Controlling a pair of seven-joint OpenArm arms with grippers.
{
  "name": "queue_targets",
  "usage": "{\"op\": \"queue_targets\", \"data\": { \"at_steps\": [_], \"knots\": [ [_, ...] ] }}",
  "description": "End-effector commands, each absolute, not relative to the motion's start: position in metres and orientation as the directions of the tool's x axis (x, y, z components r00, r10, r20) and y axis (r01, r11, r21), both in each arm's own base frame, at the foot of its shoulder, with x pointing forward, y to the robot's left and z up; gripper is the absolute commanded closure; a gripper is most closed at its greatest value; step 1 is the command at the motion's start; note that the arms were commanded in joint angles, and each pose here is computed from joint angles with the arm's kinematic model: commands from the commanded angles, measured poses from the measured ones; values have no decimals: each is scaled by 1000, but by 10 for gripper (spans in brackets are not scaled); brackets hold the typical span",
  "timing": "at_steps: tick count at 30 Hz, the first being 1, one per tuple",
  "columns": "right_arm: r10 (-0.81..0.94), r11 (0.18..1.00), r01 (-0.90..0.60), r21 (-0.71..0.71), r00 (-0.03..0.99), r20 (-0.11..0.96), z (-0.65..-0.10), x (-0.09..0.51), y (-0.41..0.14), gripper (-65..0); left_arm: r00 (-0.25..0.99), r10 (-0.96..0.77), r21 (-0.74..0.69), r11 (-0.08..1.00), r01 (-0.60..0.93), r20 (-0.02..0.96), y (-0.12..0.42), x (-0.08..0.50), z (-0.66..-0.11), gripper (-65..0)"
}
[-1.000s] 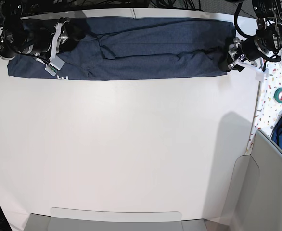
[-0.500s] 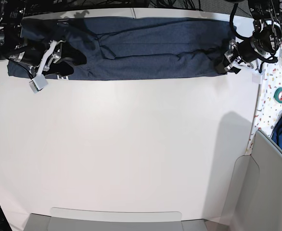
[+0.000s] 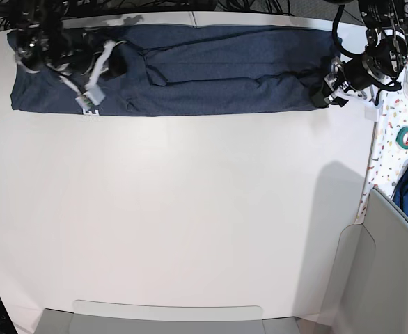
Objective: Layout the t-shirt on the table in an organized manner, then fold the t-shirt properly
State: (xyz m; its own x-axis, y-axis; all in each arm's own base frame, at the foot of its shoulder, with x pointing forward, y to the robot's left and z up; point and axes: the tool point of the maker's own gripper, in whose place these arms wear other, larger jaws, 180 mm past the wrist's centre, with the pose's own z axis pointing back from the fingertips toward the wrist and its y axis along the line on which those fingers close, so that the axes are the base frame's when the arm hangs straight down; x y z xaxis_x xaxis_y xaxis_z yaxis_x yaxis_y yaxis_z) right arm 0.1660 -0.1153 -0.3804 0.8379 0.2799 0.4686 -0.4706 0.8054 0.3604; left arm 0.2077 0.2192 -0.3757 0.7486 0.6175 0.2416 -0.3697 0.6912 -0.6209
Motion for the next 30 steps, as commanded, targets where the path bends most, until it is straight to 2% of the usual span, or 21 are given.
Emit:
{"op": "queue_targets", "data": {
  "at_steps": [1,6,11,15,19,24,30],
  "knots": [
    [295,782,-504,366,817,496,-374,169,-106,-2,747,610,-627,697,-348,264,221,213,-367,-209],
    [382,681,-598,422,782,492,-376,151,-63,-2,743,614,-626,697,-350,268,223,213,-366,-209],
    [386,645,-620,446,768,511,-371,151,-51,-2,730,623,-630,694,-348,282,228,216,-362,-209],
    [368,653,-618,439,764,530,-364,160,-64,-2,681,650,-646,686,-334,338,234,222,-343,-211],
    [367,694,-603,394,767,527,-363,169,-88,-2,634,653,-641,704,-305,415,246,228,-318,-213],
    [361,732,-581,355,773,521,-361,175,-112,-2,567,683,-621,704,-344,461,276,225,-305,-263],
    [257,719,-523,458,812,524,-350,160,-118,-2,498,739,-612,665,-429,454,310,213,-309,-275]
  ]
}}
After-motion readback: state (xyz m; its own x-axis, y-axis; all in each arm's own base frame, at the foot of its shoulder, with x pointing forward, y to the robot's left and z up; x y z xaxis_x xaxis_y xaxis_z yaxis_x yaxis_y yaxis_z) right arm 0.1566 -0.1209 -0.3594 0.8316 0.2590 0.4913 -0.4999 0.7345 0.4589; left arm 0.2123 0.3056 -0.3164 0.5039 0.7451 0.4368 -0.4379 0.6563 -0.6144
